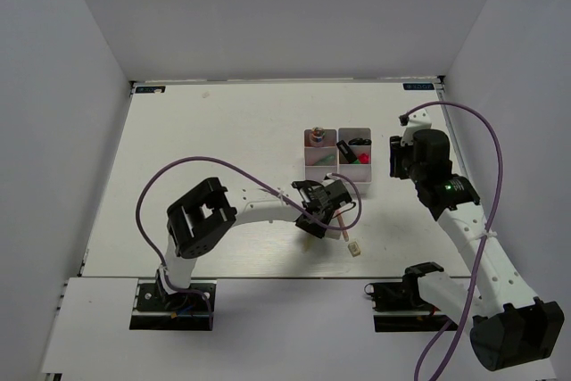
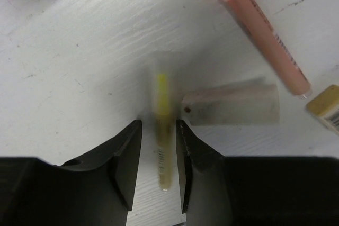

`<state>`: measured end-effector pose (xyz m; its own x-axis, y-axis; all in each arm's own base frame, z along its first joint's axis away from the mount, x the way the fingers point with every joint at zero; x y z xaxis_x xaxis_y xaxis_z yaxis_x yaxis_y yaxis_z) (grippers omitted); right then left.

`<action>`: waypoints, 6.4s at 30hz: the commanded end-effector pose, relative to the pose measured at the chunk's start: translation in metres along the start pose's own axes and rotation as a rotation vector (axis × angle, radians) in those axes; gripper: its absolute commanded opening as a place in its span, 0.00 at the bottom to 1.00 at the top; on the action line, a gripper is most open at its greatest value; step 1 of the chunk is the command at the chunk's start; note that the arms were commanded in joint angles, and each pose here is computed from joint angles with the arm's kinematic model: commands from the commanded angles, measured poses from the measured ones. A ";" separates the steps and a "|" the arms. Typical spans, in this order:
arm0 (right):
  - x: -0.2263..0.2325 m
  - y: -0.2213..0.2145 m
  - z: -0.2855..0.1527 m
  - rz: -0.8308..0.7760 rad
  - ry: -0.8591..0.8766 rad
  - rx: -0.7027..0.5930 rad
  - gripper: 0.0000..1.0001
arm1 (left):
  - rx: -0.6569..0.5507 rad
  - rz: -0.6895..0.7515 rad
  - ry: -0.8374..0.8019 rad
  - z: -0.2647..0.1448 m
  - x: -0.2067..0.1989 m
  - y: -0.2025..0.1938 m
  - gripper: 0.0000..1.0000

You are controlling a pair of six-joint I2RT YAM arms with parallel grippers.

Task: Sort the stationery into containers
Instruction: Pick up the pen from the center of the board, then place the pen in the storage box, then pick up the pen from the center of the board.

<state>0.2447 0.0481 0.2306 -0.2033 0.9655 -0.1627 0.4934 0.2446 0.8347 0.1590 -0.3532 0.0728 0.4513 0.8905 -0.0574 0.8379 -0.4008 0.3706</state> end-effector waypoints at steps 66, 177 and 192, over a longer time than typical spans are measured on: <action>0.020 -0.020 0.010 -0.060 0.174 0.010 0.28 | -1.017 0.225 -0.700 -0.076 0.064 0.152 0.00; -0.011 -0.004 -0.010 0.082 -0.068 -0.024 0.52 | 0.014 -0.714 0.231 0.022 -0.037 0.029 0.42; -0.010 -0.003 -0.012 0.087 -0.060 -0.035 0.52 | 0.103 -0.741 0.303 0.036 -0.025 0.003 0.21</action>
<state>0.2308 0.0357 0.2162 -0.1306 0.9819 -0.1370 0.5354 0.1861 0.8238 0.1780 -0.4083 0.0731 -0.3003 0.9444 -0.1336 0.8970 0.3273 0.2971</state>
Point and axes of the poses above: each gripper's point midway between its finger pads, its own z axis out along the fingers, its own x axis along the line the jaws close on, y = z × x, the point moved 6 cm from there along -z, back along the fingers, and after that the axes turned 5 degrees about -z, right-handed, at the moved point
